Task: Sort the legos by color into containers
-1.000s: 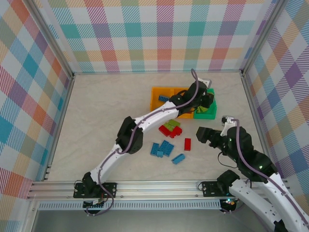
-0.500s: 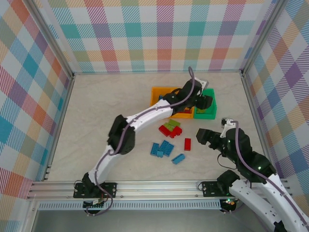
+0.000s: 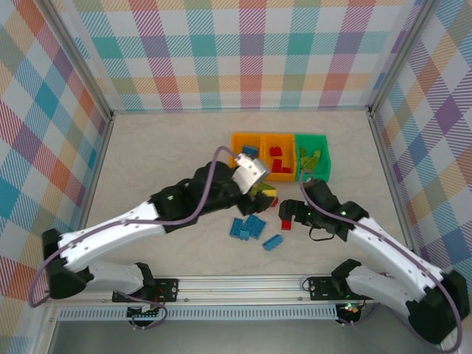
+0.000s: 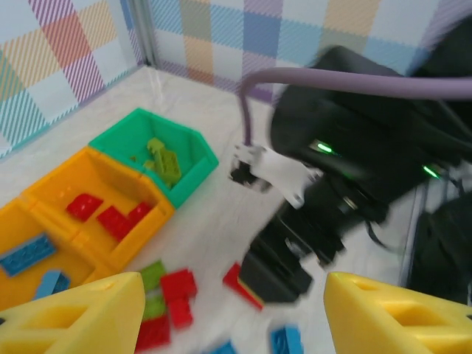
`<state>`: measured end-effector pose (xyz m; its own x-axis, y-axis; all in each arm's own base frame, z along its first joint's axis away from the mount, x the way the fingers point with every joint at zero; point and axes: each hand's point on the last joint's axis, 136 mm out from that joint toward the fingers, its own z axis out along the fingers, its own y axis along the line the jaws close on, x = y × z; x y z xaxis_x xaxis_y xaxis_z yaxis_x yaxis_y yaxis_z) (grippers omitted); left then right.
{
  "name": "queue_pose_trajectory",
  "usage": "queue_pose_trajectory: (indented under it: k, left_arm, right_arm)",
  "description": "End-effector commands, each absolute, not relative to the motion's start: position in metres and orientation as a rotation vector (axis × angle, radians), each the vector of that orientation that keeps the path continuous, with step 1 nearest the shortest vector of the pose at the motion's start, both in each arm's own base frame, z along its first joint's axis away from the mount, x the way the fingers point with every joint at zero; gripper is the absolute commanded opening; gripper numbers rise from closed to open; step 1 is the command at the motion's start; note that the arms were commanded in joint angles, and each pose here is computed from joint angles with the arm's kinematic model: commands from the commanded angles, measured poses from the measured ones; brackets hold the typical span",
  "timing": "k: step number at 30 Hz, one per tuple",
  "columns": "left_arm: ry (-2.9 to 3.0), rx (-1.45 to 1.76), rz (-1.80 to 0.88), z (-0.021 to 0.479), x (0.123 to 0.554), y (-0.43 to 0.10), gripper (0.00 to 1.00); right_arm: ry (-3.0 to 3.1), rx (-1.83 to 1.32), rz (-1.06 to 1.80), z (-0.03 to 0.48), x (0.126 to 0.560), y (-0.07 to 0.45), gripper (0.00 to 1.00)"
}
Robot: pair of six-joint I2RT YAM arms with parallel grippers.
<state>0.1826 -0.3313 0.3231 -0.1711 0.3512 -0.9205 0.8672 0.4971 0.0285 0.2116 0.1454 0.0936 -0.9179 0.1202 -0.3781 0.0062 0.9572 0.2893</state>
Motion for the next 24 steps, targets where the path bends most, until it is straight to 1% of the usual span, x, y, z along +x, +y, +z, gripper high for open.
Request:
queue_pose_trajectory:
  k: [1, 4, 6, 8, 9, 14, 17, 19, 21, 24]
  left_arm:
    - [1.816, 1.256, -0.524, 0.280, 0.152, -0.287, 0.73]
    - [1.865, 1.309, -0.432, 0.266, 0.141, -0.256, 0.83]
    - [1.889, 1.346, -0.396, 0.256, 0.133, -0.240, 0.90]
    - [1.873, 1.418, -0.382, 0.243, 0.124, -0.230, 0.98]
    - [1.856, 1.447, -0.381, 0.237, 0.121, -0.228, 1.00]
    - [1.753, 1.596, -0.489, 0.214, 0.098, -0.235, 1.00]
    - [1.738, 1.701, -0.474, 0.206, 0.090, -0.230, 1.00]
    - [1.733, 1.744, -0.443, 0.199, 0.090, -0.227, 1.00]
    - [1.717, 1.775, -0.421, 0.193, 0.089, -0.222, 1.00]
    - [1.681, 1.751, -0.407, 0.193, 0.090, -0.220, 1.00]
  right_arm:
    - [2.742, 0.041, 0.419, 0.079, 0.222, 0.161, 0.92]
    - [2.809, 0.046, 0.380, 0.058, 0.225, 0.166, 0.91]
    - [2.852, 0.044, 0.324, 0.047, 0.226, 0.166, 0.89]
    - [2.881, 0.040, 0.246, 0.036, 0.227, 0.161, 0.83]
    - [2.890, 0.035, 0.225, 0.032, 0.226, 0.161, 0.78]
    - [2.918, 0.029, 0.172, 0.020, 0.223, 0.157, 0.53]
    - [2.910, 0.033, 0.189, 0.020, 0.221, 0.156, 0.35]
    - [2.887, 0.033, 0.225, 0.027, 0.222, 0.159, 0.27]
    - [2.848, 0.025, 0.301, 0.041, 0.224, 0.165, 0.24]
    - [2.731, 0.027, 0.395, 0.075, 0.229, 0.169, 0.22]
